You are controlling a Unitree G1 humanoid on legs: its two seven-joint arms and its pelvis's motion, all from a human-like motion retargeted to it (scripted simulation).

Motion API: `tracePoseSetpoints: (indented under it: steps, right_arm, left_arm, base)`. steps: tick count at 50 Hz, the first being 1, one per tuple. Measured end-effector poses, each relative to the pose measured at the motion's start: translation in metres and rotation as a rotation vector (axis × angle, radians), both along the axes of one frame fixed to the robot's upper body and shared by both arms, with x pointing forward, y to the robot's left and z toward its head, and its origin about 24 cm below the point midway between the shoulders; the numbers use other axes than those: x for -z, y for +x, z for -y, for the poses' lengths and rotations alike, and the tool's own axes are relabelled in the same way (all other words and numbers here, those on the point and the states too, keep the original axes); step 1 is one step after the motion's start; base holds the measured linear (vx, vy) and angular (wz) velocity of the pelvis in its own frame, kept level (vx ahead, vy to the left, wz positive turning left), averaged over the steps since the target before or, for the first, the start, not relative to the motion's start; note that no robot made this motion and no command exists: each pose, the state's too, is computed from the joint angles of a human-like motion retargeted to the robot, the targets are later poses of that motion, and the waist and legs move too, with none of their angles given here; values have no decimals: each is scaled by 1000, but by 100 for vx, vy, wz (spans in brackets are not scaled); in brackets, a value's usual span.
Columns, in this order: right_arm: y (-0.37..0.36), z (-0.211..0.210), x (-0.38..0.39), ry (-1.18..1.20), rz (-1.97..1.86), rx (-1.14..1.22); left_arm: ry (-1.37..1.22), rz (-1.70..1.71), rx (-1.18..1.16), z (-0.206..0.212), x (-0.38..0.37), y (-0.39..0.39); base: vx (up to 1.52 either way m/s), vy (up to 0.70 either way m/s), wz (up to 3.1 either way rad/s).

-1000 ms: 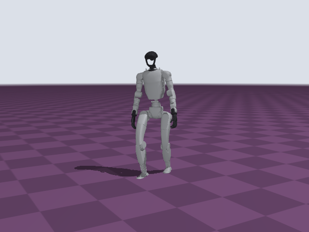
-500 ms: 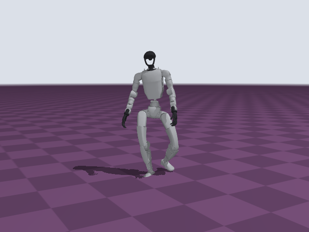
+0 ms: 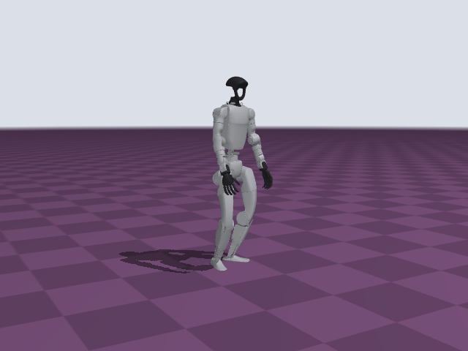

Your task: Walk

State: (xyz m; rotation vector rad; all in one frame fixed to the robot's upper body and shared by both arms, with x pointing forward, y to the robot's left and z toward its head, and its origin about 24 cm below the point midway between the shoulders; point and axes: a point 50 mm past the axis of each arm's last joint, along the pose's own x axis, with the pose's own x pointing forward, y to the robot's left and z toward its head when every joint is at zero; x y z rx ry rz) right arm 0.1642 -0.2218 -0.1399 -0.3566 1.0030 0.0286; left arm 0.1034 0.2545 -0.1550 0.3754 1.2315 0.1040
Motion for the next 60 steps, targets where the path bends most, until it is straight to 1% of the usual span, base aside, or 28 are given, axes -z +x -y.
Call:
tracePoseSetpoints:
  steps: [5,10,17,24,30,35,40,49,55,60]
  right_arm:
    - [-6,-7,4,17,-9,36]
    - [3,-6,0,8,23,57]
    - [15,0,-7,-12,69,68]
    - [5,14,-4,-12,39,144]
    - [-16,21,3,34,-12,266]
    - [-20,13,7,87,-21,331]
    - [-12,2,7,112,-15,337]
    - [5,3,-1,67,25,316]
    - [24,20,-14,9,92,335]
    - [42,38,-29,-38,166,355]
  left_arm:
    - [32,35,-84,-11,-3,-3]
    - [-17,79,-115,3,0,1]
    - [-118,93,-57,35,5,11]
    - [-157,147,19,48,-1,37]
    - [-151,201,30,45,-11,60]
    - [-113,244,-21,31,-20,75]
    - [-81,283,-56,18,-27,85]
    - [-15,249,-107,2,-22,62]
    - [0,184,-142,3,-11,36]
    - [-14,115,-140,13,-1,14]
  base:
    - [7,-3,192]
    - [1,-4,180]
    - [-3,3,208]
    - [3,12,202]
    - [8,15,259]
    - [12,11,238]
    - [14,4,197]
    - [11,-11,121]
    - [7,-22,57]
    - [3,-21,34]
